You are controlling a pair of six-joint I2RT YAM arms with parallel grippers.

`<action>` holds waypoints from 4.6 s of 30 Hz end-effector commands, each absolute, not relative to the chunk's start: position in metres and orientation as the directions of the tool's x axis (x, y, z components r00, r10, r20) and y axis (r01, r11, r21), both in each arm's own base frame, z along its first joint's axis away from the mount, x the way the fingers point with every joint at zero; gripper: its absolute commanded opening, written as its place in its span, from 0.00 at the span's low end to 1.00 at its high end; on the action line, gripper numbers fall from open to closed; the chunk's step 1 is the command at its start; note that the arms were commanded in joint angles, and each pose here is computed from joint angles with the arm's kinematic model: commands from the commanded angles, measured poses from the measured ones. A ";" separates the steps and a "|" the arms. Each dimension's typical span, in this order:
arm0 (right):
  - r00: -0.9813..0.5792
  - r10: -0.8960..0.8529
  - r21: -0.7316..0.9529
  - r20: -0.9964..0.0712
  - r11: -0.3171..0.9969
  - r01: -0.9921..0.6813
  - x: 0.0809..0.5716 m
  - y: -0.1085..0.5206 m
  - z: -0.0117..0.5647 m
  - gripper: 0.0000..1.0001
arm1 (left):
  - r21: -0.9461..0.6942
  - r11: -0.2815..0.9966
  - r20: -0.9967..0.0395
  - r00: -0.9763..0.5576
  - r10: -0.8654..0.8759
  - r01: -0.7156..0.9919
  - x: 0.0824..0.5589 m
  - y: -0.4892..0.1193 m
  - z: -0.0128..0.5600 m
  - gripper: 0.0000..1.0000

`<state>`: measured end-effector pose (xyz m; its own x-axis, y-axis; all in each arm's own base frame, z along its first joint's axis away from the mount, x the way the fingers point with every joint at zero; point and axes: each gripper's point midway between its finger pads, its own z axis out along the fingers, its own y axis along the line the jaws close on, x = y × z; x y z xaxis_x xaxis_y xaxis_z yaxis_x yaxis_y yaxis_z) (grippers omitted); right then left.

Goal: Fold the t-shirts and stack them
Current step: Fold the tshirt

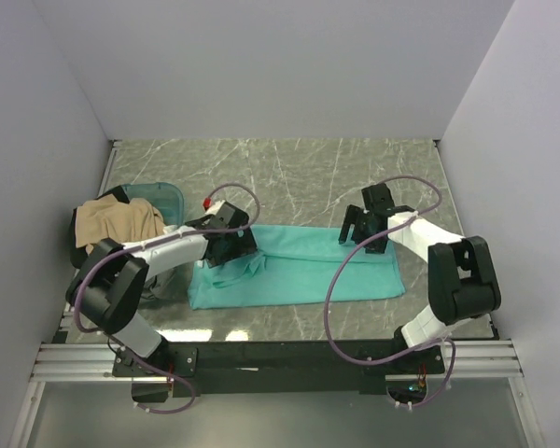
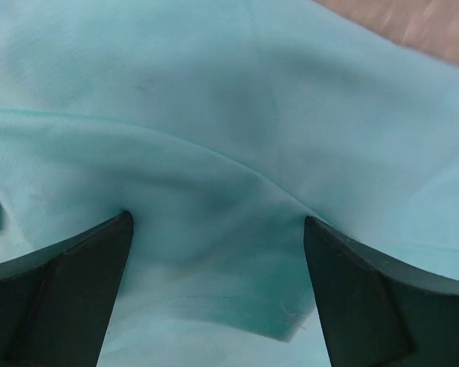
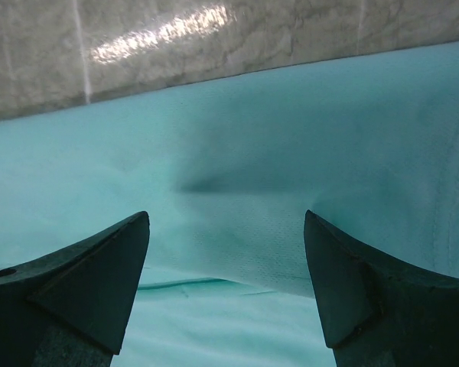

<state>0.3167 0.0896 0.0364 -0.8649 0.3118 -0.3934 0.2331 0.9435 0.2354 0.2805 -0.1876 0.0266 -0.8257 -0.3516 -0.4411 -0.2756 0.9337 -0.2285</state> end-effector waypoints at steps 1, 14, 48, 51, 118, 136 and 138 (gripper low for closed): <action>-0.867 0.312 0.224 -0.388 0.945 0.240 0.318 0.088 0.034 0.88 | -0.289 0.920 -0.406 -0.837 -0.367 -0.264 0.299 -0.190 0.013 0.99; -0.965 0.132 0.360 -0.225 0.932 0.044 0.173 0.161 0.018 0.88 | -0.422 0.897 -0.450 -0.830 -0.331 -0.129 0.500 -0.290 0.033 0.99; -0.864 -0.079 0.365 -0.498 0.884 -0.291 0.167 0.236 0.112 0.91 | -0.819 0.468 -0.560 -0.641 -0.525 0.333 0.617 -0.406 0.175 0.99; -0.855 -0.019 0.333 -0.519 0.916 -0.222 0.178 0.211 0.114 0.92 | -0.774 0.507 -0.618 -0.629 -0.472 0.380 0.598 -0.405 0.210 0.99; -0.966 -0.100 0.210 -0.240 0.966 -0.152 0.083 0.180 0.033 0.78 | -0.342 0.939 -0.201 -0.974 -0.107 -0.033 0.080 -0.270 0.027 0.01; -0.975 -0.097 0.112 -0.202 0.986 -0.121 0.077 0.159 0.016 0.31 | -0.335 0.942 -0.201 -0.974 -0.103 -0.031 0.079 -0.269 0.025 0.01; -0.978 -0.089 0.091 -0.187 0.990 -0.107 0.073 0.152 0.015 0.19 | -0.332 0.942 -0.198 -0.974 -0.108 -0.037 0.079 -0.267 0.024 0.01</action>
<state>0.0745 0.1634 0.0123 -0.9777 -0.1042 -0.1822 -0.1295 0.9827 0.1327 0.0785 -0.2691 0.0229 -0.9757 -0.0913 -0.1993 -0.0220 0.9453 -0.3253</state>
